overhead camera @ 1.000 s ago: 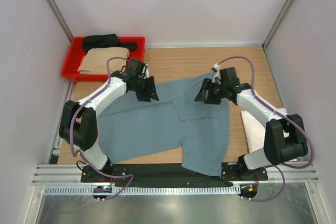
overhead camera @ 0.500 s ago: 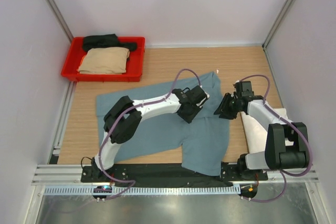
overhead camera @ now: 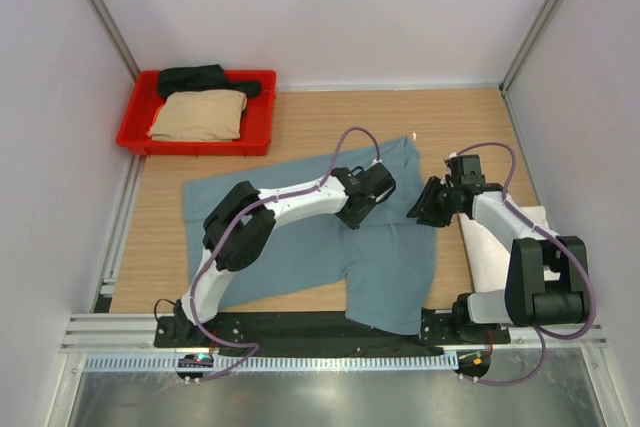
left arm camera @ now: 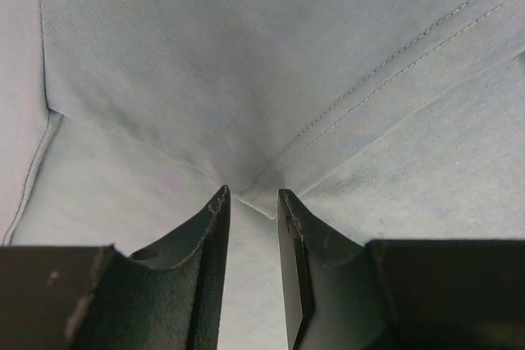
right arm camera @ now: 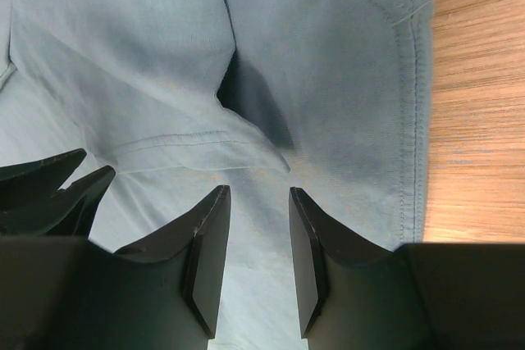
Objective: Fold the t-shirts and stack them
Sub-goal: Fold the tshirt
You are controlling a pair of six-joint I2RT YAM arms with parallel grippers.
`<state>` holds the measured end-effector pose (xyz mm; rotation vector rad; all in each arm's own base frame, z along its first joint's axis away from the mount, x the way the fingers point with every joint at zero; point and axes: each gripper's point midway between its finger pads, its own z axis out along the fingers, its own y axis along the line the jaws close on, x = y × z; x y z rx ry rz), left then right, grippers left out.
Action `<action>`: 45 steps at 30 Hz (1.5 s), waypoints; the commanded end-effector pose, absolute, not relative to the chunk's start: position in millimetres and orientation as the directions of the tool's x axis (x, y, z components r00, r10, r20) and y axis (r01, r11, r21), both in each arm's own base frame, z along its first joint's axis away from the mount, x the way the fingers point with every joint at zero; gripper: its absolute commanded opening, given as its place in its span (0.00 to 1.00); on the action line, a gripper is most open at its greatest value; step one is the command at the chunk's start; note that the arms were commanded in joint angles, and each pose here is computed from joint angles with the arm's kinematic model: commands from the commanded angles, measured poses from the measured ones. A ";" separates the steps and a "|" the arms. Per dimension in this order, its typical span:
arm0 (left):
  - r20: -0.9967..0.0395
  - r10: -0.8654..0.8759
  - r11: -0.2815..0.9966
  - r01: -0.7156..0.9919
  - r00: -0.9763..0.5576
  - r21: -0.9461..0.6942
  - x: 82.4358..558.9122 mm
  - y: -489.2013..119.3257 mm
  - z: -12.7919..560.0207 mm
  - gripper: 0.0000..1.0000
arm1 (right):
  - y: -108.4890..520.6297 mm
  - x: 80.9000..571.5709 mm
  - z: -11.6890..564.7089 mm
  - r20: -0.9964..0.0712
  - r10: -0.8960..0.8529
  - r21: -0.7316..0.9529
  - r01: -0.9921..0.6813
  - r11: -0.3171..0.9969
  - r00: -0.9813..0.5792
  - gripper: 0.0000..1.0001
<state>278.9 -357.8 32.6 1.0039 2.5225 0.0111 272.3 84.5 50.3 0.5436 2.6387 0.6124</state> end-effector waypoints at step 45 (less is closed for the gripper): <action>-0.381 0.675 0.719 0.680 -0.632 0.146 274.1 -364.9 43.6 0.16 | 92.2 293.9 32.4 -0.222 0.469 0.538 0.294 0.790 -0.855 0.29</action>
